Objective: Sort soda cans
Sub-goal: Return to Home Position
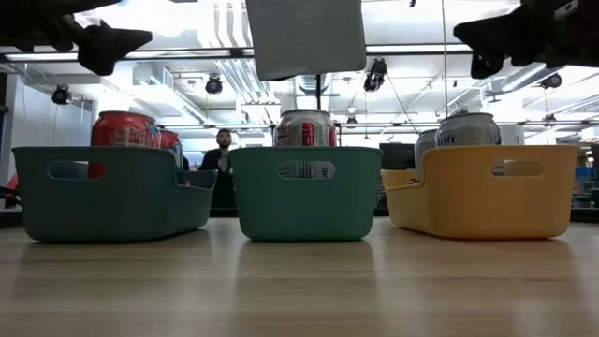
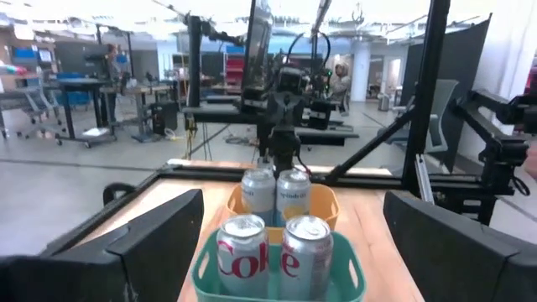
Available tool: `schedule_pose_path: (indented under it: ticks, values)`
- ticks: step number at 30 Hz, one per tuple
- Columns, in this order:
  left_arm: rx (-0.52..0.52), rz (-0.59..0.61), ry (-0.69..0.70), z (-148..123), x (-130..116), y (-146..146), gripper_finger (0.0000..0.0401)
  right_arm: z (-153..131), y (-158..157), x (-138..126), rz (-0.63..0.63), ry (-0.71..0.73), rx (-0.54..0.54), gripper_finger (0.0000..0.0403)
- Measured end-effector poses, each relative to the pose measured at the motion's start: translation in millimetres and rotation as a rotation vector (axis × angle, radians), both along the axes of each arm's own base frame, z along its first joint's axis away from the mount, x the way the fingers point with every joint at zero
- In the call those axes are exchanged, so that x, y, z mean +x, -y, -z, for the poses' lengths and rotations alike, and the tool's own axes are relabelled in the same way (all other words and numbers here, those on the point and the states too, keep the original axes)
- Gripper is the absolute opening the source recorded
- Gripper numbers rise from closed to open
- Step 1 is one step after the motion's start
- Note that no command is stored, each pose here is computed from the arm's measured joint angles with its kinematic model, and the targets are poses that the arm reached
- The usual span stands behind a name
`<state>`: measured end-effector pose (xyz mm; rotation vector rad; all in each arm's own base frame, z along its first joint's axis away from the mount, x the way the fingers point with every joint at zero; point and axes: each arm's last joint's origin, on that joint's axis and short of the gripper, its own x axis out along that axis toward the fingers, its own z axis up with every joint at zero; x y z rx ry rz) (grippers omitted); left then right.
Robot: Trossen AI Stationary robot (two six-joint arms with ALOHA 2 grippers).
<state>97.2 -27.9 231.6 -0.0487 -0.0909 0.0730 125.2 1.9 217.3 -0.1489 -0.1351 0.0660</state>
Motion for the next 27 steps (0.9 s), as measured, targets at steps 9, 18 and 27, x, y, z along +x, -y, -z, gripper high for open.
schedule_pose_path:
  ticks: [9,18,27]
  values:
    - [0.008,0.023,0.129,-1,-23,-9,0.0355,12,0,-22,-0.001,0.099,0.005,0.0013]
    - [-0.016,0.018,0.123,25,-13,-5,0.0355,29,-1,-31,-0.063,0.082,0.136,0.0013]
    - [-0.086,0.004,0.105,46,-6,-6,0.0355,30,-2,-30,-0.07,0.072,0.094,0.0013]
